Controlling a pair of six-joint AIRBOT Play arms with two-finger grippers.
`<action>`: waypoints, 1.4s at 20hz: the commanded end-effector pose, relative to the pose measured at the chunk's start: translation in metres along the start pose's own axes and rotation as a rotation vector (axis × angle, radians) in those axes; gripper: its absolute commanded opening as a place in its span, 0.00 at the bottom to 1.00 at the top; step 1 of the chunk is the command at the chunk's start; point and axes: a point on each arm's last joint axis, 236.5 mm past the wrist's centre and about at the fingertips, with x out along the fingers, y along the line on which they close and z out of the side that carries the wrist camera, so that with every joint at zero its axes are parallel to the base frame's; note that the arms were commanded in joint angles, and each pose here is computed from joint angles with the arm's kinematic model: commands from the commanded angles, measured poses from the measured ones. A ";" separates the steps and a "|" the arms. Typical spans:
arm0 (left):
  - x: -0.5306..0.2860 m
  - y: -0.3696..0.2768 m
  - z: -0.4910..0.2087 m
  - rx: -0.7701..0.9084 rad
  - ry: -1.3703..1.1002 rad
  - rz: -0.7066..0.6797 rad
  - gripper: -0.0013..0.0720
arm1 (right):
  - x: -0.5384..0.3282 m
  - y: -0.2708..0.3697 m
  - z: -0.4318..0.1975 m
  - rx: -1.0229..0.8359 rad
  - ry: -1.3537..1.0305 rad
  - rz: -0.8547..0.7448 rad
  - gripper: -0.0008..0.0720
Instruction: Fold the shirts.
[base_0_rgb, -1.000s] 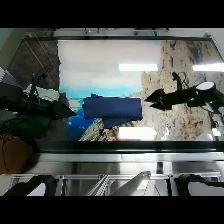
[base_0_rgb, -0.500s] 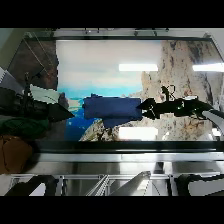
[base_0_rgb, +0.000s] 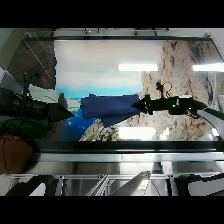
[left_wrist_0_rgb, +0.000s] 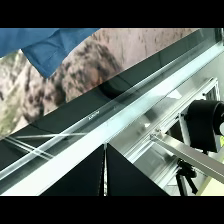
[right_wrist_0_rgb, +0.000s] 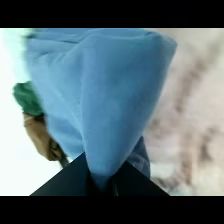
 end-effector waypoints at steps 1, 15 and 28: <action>0.000 0.000 0.000 -0.006 -0.001 0.001 0.04 | -0.052 0.042 0.035 -0.092 -0.136 0.056 0.04; 0.009 0.011 -0.005 0.016 0.057 -0.007 0.04 | -0.523 -0.150 -0.162 0.773 -0.970 -1.040 0.04; 0.021 0.023 0.002 -0.016 0.118 -0.039 0.04 | -0.480 -0.133 -0.126 0.783 -0.941 -0.749 0.98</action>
